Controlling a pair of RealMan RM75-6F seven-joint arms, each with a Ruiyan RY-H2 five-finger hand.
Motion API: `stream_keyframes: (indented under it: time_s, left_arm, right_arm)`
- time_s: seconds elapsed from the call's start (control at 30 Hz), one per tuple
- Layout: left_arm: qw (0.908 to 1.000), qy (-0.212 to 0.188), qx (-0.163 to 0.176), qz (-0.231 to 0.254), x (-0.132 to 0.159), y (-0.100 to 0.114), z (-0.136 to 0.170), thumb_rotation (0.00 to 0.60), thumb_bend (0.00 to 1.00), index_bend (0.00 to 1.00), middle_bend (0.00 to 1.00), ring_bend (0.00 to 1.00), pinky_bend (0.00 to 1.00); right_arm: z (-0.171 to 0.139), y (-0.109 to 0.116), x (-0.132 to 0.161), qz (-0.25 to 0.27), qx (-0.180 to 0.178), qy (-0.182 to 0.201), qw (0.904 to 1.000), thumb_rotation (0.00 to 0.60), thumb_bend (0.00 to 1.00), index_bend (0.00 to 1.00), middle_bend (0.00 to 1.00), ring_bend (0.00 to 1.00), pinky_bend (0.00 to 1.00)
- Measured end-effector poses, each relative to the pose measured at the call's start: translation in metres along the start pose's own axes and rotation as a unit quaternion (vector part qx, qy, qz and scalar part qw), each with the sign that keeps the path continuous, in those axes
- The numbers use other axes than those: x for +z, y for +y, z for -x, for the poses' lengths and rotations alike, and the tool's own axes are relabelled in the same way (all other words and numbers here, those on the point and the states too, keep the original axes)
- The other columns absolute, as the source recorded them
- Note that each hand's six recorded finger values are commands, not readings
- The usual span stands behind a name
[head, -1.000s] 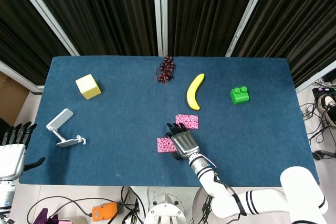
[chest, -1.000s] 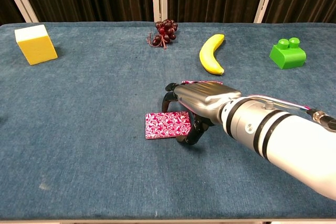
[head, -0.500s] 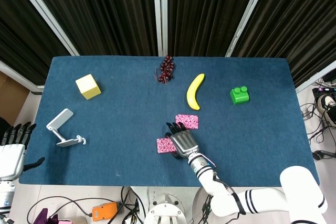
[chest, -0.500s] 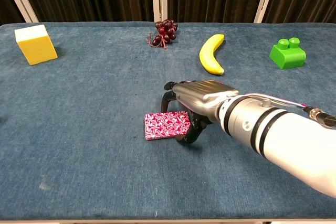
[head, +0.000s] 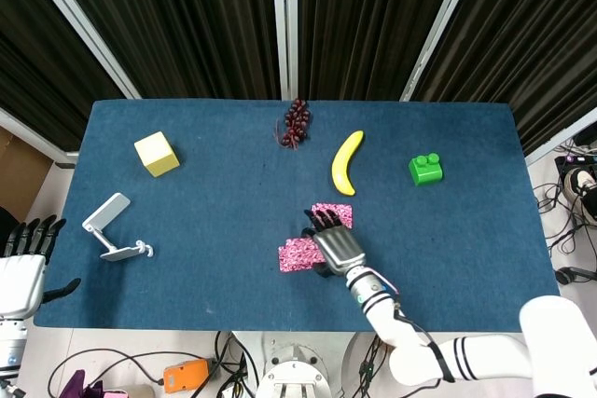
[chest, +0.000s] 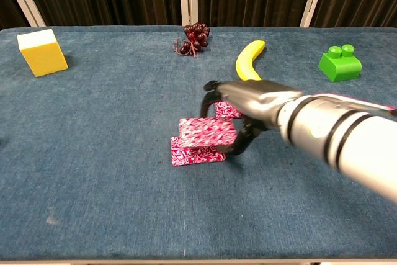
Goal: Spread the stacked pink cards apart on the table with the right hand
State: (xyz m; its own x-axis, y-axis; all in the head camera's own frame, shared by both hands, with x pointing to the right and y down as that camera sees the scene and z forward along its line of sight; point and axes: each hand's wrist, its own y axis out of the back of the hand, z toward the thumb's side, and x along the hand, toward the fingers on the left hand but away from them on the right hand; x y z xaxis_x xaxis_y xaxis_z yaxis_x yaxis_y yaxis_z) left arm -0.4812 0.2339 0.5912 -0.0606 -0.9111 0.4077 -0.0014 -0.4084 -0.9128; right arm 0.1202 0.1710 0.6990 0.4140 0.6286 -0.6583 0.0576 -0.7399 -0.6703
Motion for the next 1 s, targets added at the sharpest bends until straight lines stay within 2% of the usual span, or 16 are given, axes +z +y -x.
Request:
stream_keyframes:
  time_s: [0.23,0.47,0.77,0.87,1.0]
  left_arm:
    - [1.0,-0.001,0.001,0.003,0.001,0.0,0.0,0.6,0.05,0.09,0.06,0.0,0.01]
    - [1.0,-0.006,0.002,0.001,0.005,0.0,-0.002,0.6,0.05,0.09,0.06,0.0,0.01]
    - [0.9999,-0.01,0.004,0.0,0.01,0.003,-0.004,0.6,0.05,0.09,0.06,0.0,0.01]
    - [0.9999,-0.011,0.003,0.0,0.011,0.003,-0.005,0.6,0.05,0.09,0.06,0.0,0.01]
    - [0.9999,-0.012,0.003,0.001,0.012,0.002,-0.007,0.6,0.05,0.09,0.06,0.0,0.01]
  right_arm:
    - [-0.028,0.008,-0.052,0.004,-0.002,-0.03,0.9995,0.6,0.49,0.43,0.06,0.0,0.0]
    - [-0.052,-0.002,-0.085,0.003,0.004,-0.039,0.9992,0.6,0.49,0.41,0.06,0.0,0.0]
    - [-0.059,-0.015,-0.1,-0.018,0.01,-0.042,0.9989,0.6,0.49,0.24,0.07,0.0,0.0]
    - [-0.067,-0.018,-0.105,-0.03,0.009,-0.044,0.9985,0.6,0.49,0.16,0.07,0.0,0.0]
    - [-0.077,-0.008,-0.112,-0.025,-0.012,-0.047,0.9985,0.6,0.49,0.13,0.07,0.0,0.0]
